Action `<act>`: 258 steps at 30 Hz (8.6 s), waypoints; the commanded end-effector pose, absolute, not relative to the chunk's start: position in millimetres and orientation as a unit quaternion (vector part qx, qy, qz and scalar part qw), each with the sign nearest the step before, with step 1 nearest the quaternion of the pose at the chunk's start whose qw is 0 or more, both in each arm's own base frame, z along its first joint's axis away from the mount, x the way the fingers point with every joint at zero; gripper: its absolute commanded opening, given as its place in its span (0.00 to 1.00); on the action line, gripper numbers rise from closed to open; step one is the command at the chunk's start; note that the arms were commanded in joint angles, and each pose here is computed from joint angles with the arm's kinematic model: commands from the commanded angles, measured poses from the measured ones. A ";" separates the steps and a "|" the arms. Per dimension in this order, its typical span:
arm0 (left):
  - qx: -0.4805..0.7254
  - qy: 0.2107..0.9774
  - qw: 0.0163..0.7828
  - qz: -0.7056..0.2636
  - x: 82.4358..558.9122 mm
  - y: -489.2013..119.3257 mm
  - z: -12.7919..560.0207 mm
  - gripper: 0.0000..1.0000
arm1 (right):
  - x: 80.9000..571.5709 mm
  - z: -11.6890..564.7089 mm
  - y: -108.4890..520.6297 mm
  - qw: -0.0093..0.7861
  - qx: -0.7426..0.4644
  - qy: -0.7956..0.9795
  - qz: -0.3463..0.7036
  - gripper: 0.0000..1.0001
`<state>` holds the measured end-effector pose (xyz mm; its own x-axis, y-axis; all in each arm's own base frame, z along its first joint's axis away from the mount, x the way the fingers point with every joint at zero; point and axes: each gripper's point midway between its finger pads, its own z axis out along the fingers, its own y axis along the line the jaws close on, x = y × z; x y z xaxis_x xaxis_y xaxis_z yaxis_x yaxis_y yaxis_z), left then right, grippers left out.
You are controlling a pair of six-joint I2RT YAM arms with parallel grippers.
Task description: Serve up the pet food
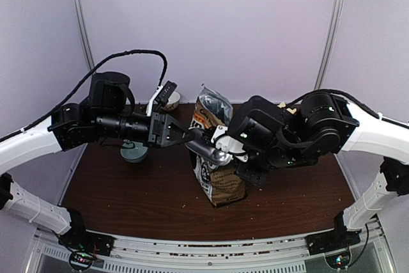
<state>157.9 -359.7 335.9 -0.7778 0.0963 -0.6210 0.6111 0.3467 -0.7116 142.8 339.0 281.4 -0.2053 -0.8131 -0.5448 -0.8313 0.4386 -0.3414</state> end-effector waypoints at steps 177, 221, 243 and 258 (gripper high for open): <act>0.284 0.827 0.347 -0.338 233.3 -387.9 366.0 0.00 | 188.5 405.8 282.1 0.487 -0.243 0.747 0.383 0.00; 0.027 0.921 0.220 -0.322 220.6 -272.9 94.9 0.39 | 209.3 142.9 315.2 0.249 -0.224 0.933 0.134 0.00; 0.055 0.901 0.208 -0.376 223.1 -310.7 87.4 0.19 | 140.5 178.4 411.3 0.088 -0.354 0.844 0.393 0.00; 0.073 0.926 0.279 -0.242 241.6 -267.6 133.0 0.66 | 156.1 270.3 392.5 0.114 -0.253 0.787 0.550 0.00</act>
<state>224.6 -265.4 72.7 -0.9104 -0.0147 -0.4136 0.1932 0.8687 -0.4562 164.2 386.4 216.9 -0.8498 -0.3265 -0.4139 -0.5241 0.4396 0.7294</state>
